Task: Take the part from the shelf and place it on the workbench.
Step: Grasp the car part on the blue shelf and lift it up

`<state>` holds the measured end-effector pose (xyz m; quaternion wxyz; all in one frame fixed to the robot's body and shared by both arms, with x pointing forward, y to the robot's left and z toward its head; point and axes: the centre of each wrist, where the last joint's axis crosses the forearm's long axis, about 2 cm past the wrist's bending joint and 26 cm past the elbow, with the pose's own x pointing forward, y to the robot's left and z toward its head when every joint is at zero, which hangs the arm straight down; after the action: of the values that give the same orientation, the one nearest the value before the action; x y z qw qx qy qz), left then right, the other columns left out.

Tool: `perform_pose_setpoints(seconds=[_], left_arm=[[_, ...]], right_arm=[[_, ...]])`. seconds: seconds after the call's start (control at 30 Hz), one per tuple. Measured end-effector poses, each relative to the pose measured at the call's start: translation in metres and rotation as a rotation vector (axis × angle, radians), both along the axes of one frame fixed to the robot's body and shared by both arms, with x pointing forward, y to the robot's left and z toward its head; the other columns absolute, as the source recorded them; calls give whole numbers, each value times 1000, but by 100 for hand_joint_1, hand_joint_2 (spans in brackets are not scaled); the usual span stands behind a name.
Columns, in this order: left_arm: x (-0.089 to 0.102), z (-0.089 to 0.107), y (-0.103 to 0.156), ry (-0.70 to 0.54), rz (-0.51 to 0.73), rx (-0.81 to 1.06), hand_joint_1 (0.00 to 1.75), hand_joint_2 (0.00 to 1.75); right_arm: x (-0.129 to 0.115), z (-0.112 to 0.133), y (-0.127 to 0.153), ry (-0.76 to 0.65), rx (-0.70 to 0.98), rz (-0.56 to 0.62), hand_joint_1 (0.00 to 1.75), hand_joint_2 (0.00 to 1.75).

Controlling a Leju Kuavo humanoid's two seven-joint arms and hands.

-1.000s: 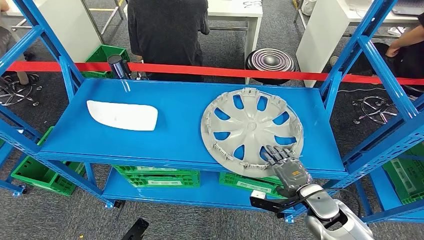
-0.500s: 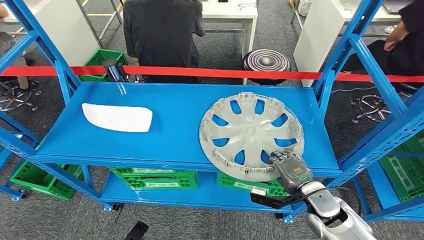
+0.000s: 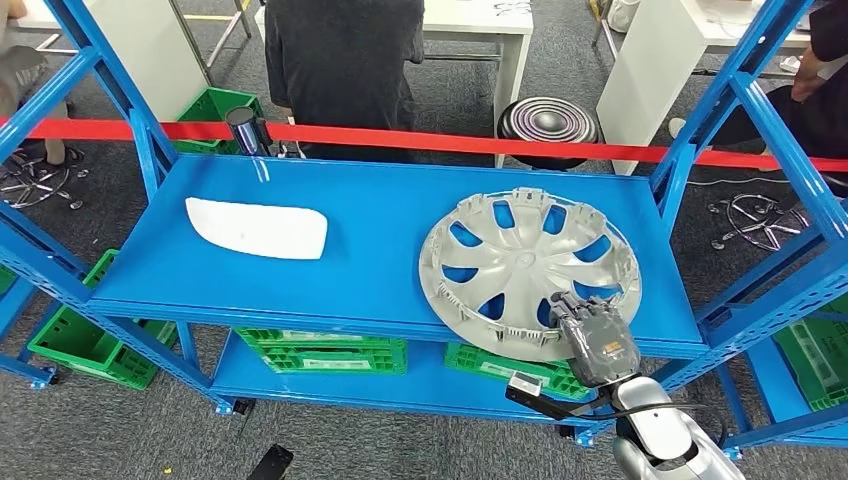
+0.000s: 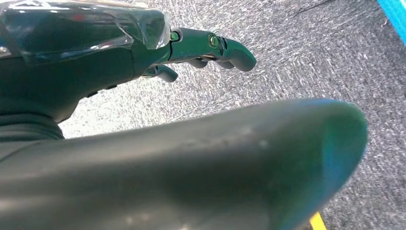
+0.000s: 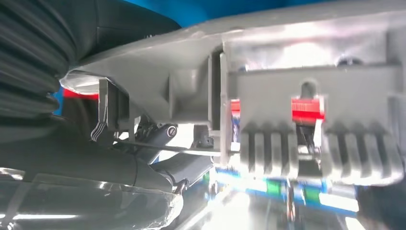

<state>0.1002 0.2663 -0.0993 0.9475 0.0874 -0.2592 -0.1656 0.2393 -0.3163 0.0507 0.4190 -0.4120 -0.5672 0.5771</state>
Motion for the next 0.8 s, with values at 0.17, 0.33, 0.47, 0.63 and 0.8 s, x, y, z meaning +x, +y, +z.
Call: perform_pose_setpoints(seconds=[0.17,0.33,0.47,0.63,0.8], left_arm=[[-1,0,0,0,2,-1,0,0],[-3,-1,-2,-4,-3,-10,0,0],[-4,-1,-1,-6,-22,-37,0,0],[1,0,2,-19,-51,-47,0,0],[3,0,1,-35,-79,-51,0,131]], right_arm=[[1,3,5,-53,55,19,175,175],[6,18,25,-93,376,54,175,175],[14,47,59,205,1015,55,175,175],[5,80,91,542,1523,294,175,175],[-6,100,103,757,1756,538,175,175]])
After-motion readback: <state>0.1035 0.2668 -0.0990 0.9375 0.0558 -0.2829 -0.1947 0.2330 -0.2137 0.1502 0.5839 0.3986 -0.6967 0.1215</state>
